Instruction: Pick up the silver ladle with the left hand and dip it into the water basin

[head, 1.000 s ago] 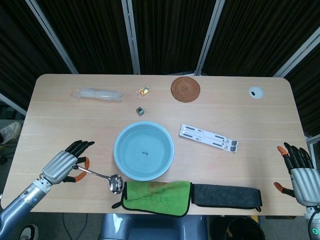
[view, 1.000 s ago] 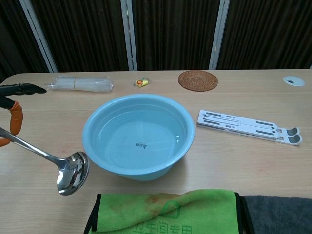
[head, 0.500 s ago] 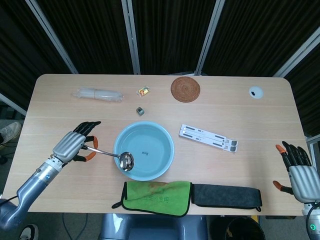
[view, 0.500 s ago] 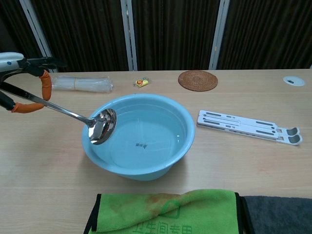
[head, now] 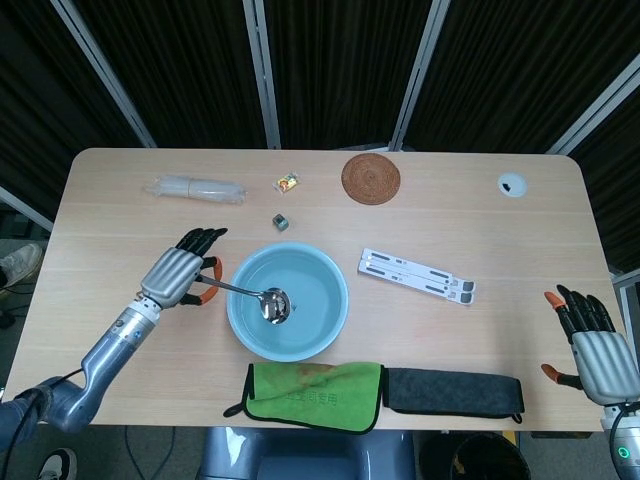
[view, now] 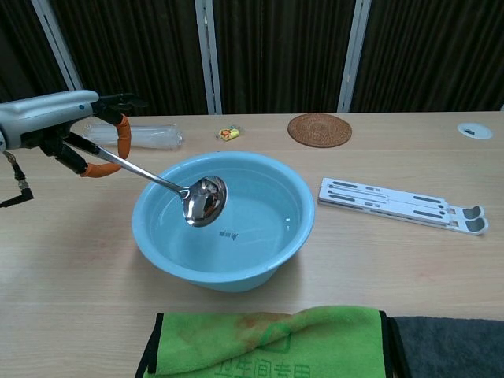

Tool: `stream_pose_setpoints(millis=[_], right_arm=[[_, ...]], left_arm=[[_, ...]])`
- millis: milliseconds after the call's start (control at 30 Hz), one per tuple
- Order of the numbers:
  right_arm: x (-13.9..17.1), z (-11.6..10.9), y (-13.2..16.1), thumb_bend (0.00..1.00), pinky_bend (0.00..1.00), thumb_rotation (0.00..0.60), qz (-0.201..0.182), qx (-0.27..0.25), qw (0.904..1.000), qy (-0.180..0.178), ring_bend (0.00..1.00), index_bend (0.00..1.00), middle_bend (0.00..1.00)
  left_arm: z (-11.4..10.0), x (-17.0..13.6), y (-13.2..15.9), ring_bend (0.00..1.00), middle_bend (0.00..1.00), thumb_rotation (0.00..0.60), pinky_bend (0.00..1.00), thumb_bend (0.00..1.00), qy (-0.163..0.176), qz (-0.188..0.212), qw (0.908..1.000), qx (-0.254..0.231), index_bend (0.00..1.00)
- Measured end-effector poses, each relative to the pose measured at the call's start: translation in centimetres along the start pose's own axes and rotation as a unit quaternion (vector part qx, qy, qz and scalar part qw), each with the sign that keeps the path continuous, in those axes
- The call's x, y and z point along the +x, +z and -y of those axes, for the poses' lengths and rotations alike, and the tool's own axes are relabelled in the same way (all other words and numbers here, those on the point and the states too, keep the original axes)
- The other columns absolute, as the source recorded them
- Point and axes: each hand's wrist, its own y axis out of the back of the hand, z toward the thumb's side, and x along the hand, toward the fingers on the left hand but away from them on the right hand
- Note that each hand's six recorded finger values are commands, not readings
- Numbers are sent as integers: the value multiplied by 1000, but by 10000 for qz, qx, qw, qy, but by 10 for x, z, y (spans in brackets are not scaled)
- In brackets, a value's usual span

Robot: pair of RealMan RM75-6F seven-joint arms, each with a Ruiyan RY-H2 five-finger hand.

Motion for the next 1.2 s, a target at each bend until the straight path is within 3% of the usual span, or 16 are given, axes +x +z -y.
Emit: stream_pose_setpoints(millis=[200, 800, 1033, 1200], right_arm=[[-2, 6, 1, 18, 0, 600, -54, 32, 9998, 177, 0, 58, 0], [-6, 6, -2, 17, 0, 600, -45, -55, 9997, 228, 0, 58, 0], [-7, 4, -6, 17, 0, 600, -13, -80, 9997, 230, 0, 58, 0], [-6, 3, -8, 17, 0, 600, 11, -77, 9998, 207, 0, 58, 0]], left_arm=[[7, 17, 1, 0, 0, 600, 0, 443, 47, -88, 9994, 328, 650], [34, 60, 21, 0, 0, 600, 0, 442, -192, -38, 9992, 337, 653], [39, 65, 33, 0, 0, 600, 0, 442, -248, 56, 9992, 294, 655], [43, 60, 37, 0, 0, 600, 0, 443, -469, 107, 9988, 103, 656]])
